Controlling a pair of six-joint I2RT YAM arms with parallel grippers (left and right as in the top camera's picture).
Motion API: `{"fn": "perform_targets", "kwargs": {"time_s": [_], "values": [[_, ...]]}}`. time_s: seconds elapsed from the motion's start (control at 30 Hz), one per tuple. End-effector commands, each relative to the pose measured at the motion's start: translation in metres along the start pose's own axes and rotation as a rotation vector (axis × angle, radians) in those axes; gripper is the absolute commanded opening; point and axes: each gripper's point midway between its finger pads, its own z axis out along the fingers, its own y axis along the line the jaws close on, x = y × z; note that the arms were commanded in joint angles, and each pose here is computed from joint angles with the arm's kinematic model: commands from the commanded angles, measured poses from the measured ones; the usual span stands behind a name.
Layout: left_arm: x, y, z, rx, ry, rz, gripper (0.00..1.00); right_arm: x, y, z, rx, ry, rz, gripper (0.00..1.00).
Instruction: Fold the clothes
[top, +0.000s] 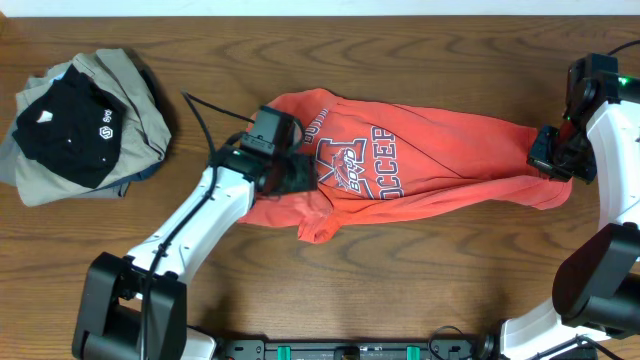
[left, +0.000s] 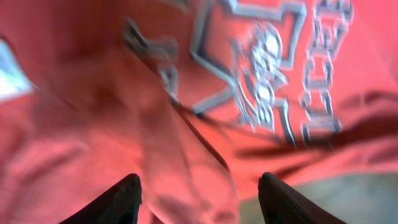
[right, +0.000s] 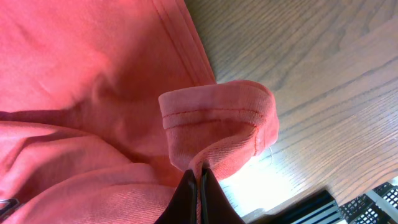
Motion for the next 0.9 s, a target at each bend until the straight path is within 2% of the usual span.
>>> {"fn": "perform_targets", "kwargs": {"time_s": [0.0,0.4,0.53,0.63,0.77,0.8,0.87], "values": [[-0.010,0.021,0.004,-0.102,-0.053,-0.025,0.62,-0.001,-0.003,-0.001,0.012,-0.007,-0.007,0.01],[-0.001,0.032,0.042,-0.129,0.009,-0.090,0.63,0.000,-0.004,-0.001,0.013,-0.004,-0.008,0.01],[0.002,0.025,0.055,-0.091,0.031,-0.084,0.61,0.000,-0.004,-0.001,0.013,-0.004,-0.008,0.02],[0.006,0.025,0.063,-0.094,0.048,-0.084,0.51,0.000,-0.004,-0.001,0.014,-0.002,-0.008,0.02],[0.007,0.025,0.065,-0.095,0.052,-0.083,0.11,0.000,-0.004,-0.001,0.014,-0.001,-0.008,0.02],[0.007,0.025,0.065,-0.091,0.052,-0.082,0.06,0.000,-0.004,-0.001,0.015,-0.001,-0.008,0.02],[0.007,0.024,0.065,-0.087,0.053,-0.079,0.06,0.001,-0.004,-0.001,0.014,-0.001,-0.008,0.01]]}}
